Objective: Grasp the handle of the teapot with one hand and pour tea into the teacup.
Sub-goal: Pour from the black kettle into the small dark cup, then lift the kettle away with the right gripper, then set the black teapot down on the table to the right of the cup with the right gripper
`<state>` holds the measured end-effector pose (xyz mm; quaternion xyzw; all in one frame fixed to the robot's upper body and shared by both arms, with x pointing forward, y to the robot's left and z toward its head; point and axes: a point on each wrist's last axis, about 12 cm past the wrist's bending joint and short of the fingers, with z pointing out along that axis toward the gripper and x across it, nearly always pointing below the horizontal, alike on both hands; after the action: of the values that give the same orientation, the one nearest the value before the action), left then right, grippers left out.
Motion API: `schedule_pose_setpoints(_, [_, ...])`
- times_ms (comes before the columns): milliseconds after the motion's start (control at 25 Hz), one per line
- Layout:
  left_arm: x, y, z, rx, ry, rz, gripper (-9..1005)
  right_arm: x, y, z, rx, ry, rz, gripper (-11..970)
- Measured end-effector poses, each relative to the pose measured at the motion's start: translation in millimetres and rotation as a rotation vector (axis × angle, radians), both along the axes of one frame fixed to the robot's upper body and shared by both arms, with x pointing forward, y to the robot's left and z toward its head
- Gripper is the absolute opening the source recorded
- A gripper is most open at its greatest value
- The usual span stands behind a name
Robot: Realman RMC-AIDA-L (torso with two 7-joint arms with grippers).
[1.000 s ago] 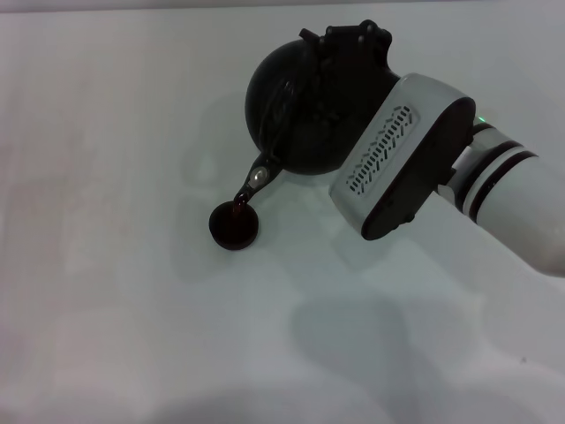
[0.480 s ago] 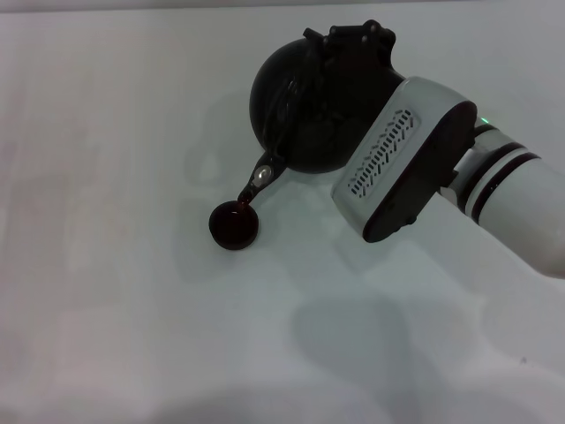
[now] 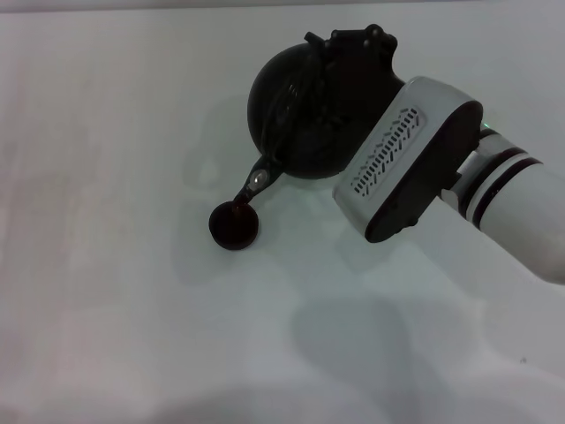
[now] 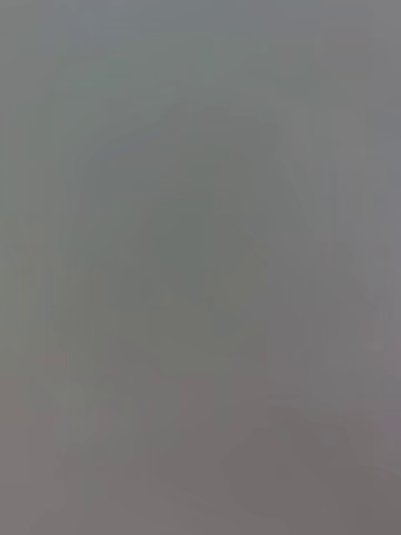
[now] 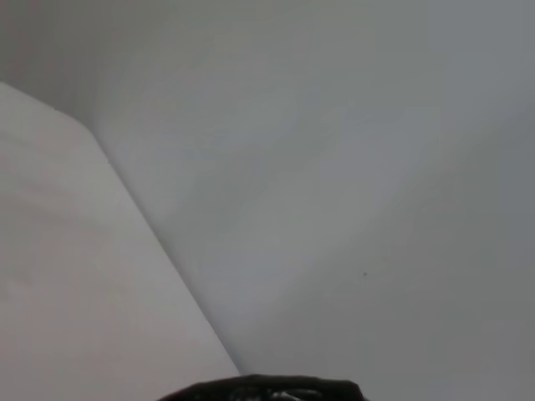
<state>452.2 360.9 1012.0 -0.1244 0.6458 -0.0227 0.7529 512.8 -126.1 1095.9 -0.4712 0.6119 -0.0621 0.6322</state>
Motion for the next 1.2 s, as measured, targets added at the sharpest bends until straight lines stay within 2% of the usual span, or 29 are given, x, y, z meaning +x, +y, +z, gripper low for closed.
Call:
schedule_pose_setpoints(440, [-1.1,0.4,-0.5,0.000,0.002,0.001,877,-0.4,-1.4,3.2,0.073,0.103,0.002,112])
schedule_pose_setpoints(640, [-2.1,0.8,-0.9,0.000,0.004,0.003,877,3.7,-6.5,10.4,0.150,0.178,-0.007,113])
schedule_pose_setpoints(920, [-3.7,1.9,-1.3,-0.001,0.005,0.010,876,18.1,-33.2,24.1,0.344,0.400,0.019,113])
schedule_pose_setpoints(1200, [-3.4,1.4,-1.2,0.000,0.005,0.006,877,23.7,-64.8,29.6,0.445,0.507,0.006,112])
